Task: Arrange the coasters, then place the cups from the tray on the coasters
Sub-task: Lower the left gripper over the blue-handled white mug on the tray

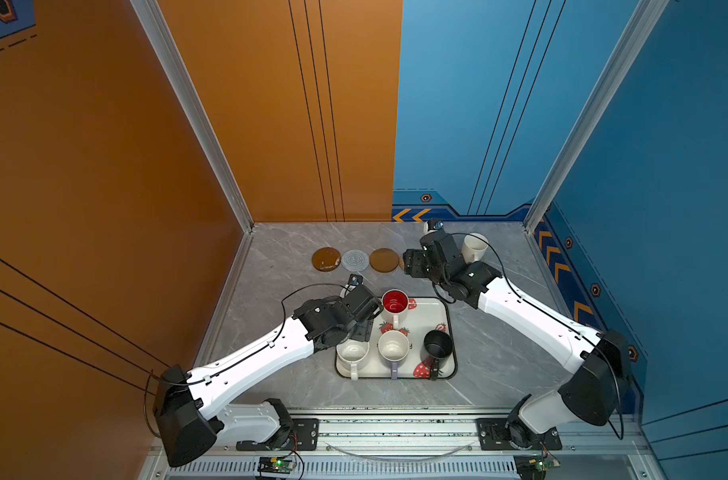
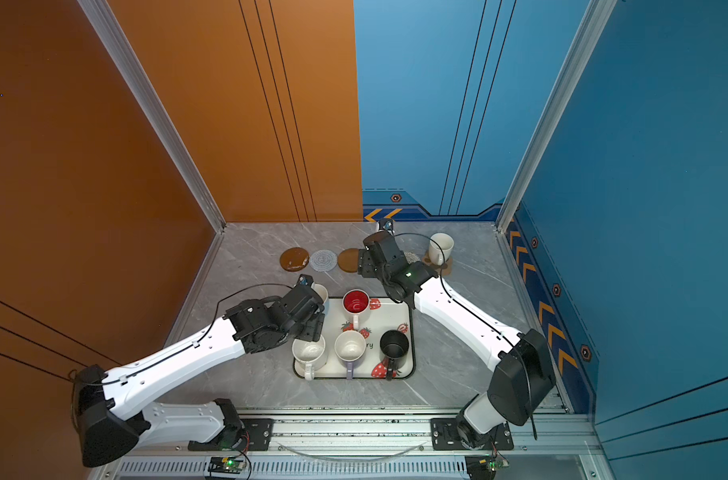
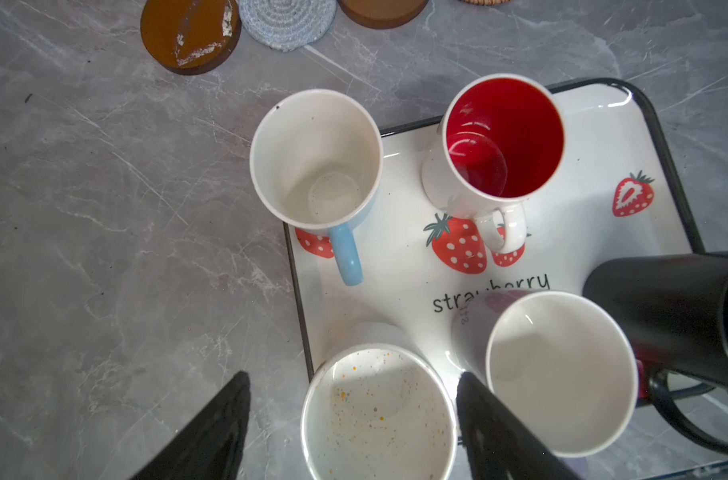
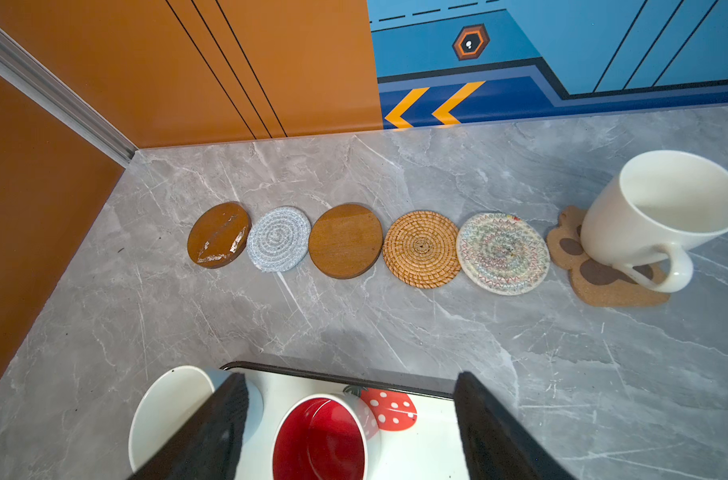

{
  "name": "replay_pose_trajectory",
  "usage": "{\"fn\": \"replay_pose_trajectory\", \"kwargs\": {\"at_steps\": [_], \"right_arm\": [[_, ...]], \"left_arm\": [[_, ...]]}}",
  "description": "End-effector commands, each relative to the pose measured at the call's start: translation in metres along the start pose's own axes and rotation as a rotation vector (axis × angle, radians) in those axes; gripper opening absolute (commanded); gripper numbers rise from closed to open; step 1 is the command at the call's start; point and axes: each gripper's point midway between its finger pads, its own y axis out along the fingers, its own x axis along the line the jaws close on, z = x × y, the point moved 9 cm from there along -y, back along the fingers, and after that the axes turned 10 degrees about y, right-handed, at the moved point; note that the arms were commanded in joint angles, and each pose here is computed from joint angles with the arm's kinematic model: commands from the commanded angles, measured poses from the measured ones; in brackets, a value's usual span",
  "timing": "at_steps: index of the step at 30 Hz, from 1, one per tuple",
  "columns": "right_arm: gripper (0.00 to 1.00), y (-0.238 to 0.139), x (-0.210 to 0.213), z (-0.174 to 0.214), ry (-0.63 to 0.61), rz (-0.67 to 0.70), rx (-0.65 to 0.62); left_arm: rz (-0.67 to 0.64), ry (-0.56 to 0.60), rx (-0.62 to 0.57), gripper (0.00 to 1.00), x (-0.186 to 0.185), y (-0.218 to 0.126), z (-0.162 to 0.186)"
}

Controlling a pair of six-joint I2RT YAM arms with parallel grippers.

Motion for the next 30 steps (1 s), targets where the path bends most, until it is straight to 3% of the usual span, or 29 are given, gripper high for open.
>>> {"fn": "replay_pose_trajectory", "kwargs": {"at_steps": [1,30], "right_arm": [[0.77,-0.008,-0.003,-0.007,0.022,-0.027,-0.033],[0.76,0.008,-0.014,-0.001,0.046,-0.032,0.006]], "left_arm": [[0.021,-0.049,-0.002,0.78,-0.001,0.011,-0.005],[0.058,-0.124,0.113,0.65,0.006,0.080,-0.006]]}}
